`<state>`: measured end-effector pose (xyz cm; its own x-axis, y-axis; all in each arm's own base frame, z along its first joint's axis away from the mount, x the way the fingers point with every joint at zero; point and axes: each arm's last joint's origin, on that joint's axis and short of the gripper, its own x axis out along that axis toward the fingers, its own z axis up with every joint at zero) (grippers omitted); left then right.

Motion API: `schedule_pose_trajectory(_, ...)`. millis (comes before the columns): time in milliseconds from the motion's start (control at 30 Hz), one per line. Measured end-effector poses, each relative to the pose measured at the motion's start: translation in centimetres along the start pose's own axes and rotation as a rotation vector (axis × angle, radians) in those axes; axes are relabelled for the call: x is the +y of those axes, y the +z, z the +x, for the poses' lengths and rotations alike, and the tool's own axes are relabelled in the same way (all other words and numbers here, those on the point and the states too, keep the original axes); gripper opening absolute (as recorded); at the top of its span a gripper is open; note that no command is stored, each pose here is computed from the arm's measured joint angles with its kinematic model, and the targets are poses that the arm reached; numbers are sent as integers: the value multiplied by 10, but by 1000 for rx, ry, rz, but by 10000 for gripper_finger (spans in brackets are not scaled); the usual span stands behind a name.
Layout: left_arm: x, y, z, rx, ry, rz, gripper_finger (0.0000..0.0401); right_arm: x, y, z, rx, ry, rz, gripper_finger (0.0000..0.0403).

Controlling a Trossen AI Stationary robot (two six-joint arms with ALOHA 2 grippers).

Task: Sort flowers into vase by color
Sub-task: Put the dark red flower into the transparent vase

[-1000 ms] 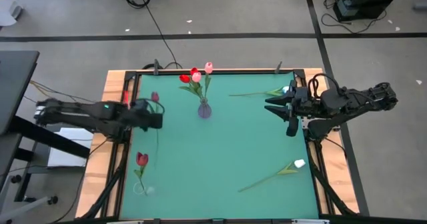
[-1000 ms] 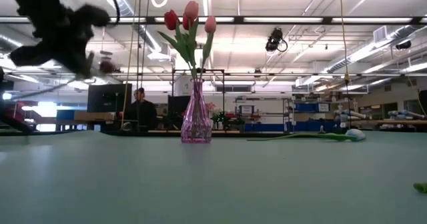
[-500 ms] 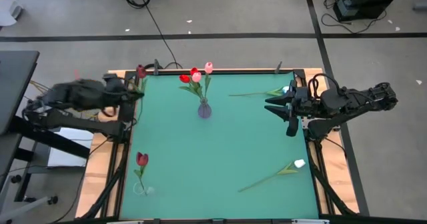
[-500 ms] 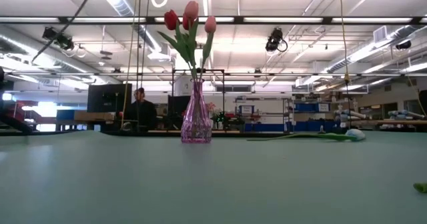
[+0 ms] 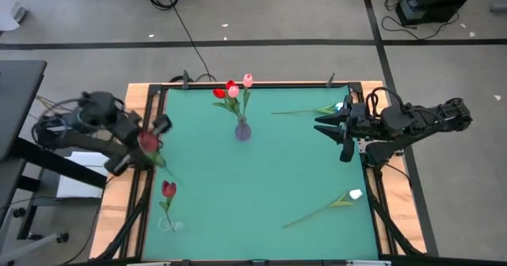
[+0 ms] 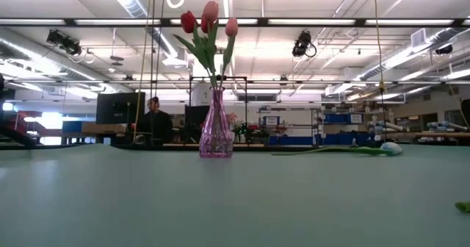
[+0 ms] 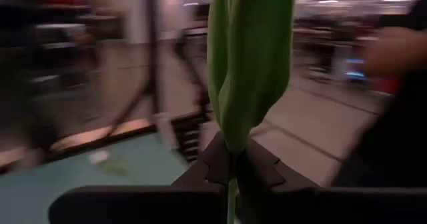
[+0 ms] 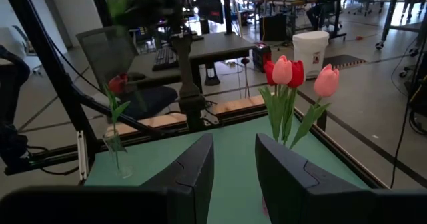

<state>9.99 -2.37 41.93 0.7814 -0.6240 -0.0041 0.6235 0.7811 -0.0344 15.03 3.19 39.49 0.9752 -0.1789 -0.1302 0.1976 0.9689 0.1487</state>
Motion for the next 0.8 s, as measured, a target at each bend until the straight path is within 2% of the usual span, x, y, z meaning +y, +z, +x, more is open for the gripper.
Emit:
schedule_pose_trajectory(100, 0, -16, 14, -34, -138, 55, 20, 0, 0, 0, 0, 0, 0, 119)
schedule_pose_trajectory(167, -2, -26, 18, -31, -165, 87, 20, 0, 0, 0, 0, 0, 0, 119)
schedule_pose_trajectory(300, 0, -42, 18, 0, -41, 136, 20, 0, 0, 0, 0, 0, 0, 119)
schedule_pose_trajectory(400, 0, -43, 19, -10, -35, 156, 20, 0, 0, 0, -1, 0, 0, 119)
schedule_pose_trajectory(533, -10, -36, 20, -85, -243, 155, 20, 0, 1, 0, -5, 1, 3, 119)
schedule_pose_trajectory(700, -23, -33, 23, -74, -526, -4, 20, 0, 1, 0, -6, 1, 3, 119)
schedule_pose_trajectory(800, -31, -37, 24, -23, -624, -63, 20, 0, 1, 0, -6, 1, 3, 119)
